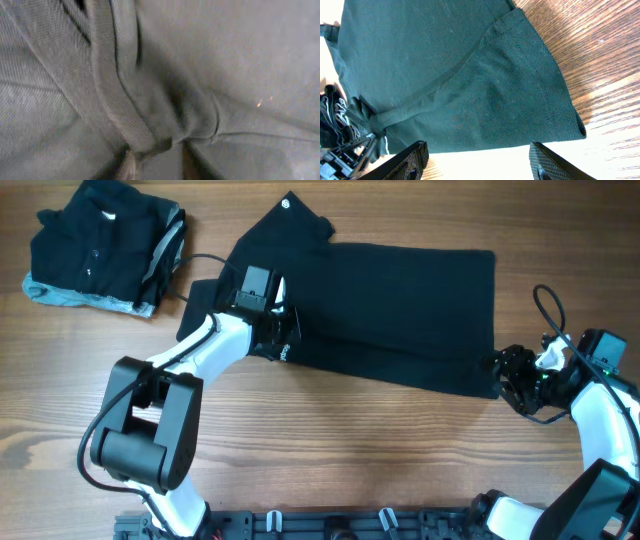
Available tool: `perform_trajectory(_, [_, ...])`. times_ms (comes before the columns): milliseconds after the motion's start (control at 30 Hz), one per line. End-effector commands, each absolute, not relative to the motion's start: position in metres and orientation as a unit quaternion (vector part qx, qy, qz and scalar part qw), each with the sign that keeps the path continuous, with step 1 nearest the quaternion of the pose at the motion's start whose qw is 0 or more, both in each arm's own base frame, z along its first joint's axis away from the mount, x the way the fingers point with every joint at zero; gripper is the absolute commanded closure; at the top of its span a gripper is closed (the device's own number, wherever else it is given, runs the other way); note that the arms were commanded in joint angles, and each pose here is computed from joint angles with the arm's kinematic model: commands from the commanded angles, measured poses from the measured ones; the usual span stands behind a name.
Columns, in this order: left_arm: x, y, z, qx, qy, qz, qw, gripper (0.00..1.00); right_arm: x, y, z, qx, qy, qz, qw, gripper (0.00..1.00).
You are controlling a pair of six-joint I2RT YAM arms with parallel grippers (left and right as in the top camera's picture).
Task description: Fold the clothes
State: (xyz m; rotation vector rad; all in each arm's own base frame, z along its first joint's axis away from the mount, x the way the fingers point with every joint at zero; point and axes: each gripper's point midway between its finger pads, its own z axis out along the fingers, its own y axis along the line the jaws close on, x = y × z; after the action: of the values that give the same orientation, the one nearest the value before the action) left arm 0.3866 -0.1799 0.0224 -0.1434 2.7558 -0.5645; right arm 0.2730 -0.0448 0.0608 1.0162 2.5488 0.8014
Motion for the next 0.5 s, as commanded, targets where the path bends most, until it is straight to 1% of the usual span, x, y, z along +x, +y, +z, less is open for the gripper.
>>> perform_trajectory(0, [0.398,-0.188,0.025,-0.040,0.958,-0.216,0.184,0.96,0.276,-0.045,0.063,0.351,0.882,0.278,0.145,0.30])
perform_trajectory(67, [0.414,-0.207,0.043,-0.031,0.937,-0.271,0.217,0.96,0.276,-0.045,0.063,0.353,0.882,0.279,0.144,0.30])
perform_trajectory(167, [0.434,-0.214,0.061,-0.034,0.919,-0.293,0.263,0.96,0.276,-0.045,0.064,0.362,0.878,0.280,0.141,0.30])
perform_trajectory(200, [0.440,-0.219,0.067,-0.028,0.911,-0.300,0.281,0.87,0.276,-0.045,0.063,0.362,0.878,0.280,0.141,0.30])
perform_trajectory(233, [0.444,-0.221,0.072,-0.024,0.906,-0.305,0.292,0.54,0.276,-0.045,0.063,0.362,0.878,0.280,0.141,0.30])
perform_trajectory(267, [0.444,-0.221,0.072,-0.024,0.906,-0.306,0.292,0.40,0.276,-0.045,0.063,0.362,0.878,0.280,0.141,0.30])
perform_trajectory(300, [0.442,-0.221,0.071,-0.025,0.908,-0.304,0.288,0.32,0.276,-0.045,0.063,0.362,0.878,0.280,0.141,0.30])
perform_trajectory(333, [0.437,-0.218,0.065,-0.028,0.914,-0.298,0.275,0.32,0.276,-0.045,0.063,0.361,0.878,0.280,0.141,0.30])
perform_trajectory(367, [0.432,-0.215,0.061,-0.033,0.919,-0.293,0.260,0.42,0.276,-0.045,0.063,0.361,0.878,0.280,0.141,0.30])
perform_trajectory(400, [0.424,-0.209,0.058,-0.040,0.927,-0.285,0.241,0.60,0.276,-0.045,0.063,0.361,0.878,0.280,0.141,0.30])
perform_trajectory(433, [0.417,-0.203,0.057,-0.043,0.933,-0.276,0.227,0.72,0.276,-0.045,0.063,0.360,0.879,0.280,0.141,0.30])
perform_trajectory(467, [0.408,-0.191,0.058,-0.046,0.941,-0.261,0.210,0.96,0.276,-0.045,0.063,0.360,0.879,0.279,0.142,0.30])
